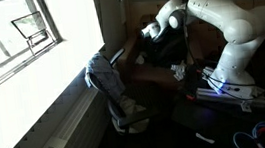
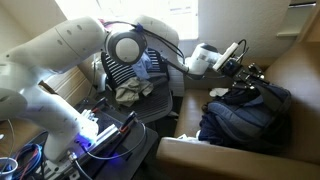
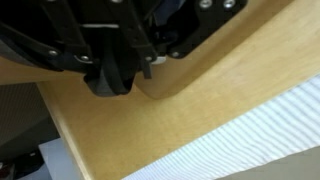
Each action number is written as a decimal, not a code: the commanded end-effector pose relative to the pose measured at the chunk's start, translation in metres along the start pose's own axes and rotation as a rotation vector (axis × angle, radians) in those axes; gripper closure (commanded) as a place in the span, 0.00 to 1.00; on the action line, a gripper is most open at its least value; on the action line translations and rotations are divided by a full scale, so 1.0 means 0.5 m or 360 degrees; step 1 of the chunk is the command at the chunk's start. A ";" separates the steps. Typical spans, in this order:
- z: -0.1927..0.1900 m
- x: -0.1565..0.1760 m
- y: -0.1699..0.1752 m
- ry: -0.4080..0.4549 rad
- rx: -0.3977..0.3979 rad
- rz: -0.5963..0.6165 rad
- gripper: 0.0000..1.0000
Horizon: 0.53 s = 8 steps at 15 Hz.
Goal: Put the bag on the sofa.
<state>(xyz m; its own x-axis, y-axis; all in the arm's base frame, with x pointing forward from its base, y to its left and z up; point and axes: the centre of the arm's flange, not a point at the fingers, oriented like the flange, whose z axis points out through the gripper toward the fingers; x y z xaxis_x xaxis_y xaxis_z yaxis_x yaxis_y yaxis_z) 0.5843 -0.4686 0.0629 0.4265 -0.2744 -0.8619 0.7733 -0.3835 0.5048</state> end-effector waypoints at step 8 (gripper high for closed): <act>0.114 -0.136 0.212 0.0752 0.0006 -0.0372 0.98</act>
<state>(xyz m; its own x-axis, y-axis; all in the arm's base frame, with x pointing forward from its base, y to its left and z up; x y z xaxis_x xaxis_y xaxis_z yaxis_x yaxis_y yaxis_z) 0.6093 -0.5227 0.1607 0.4581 0.1110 -0.8820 0.8361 -0.3908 0.3851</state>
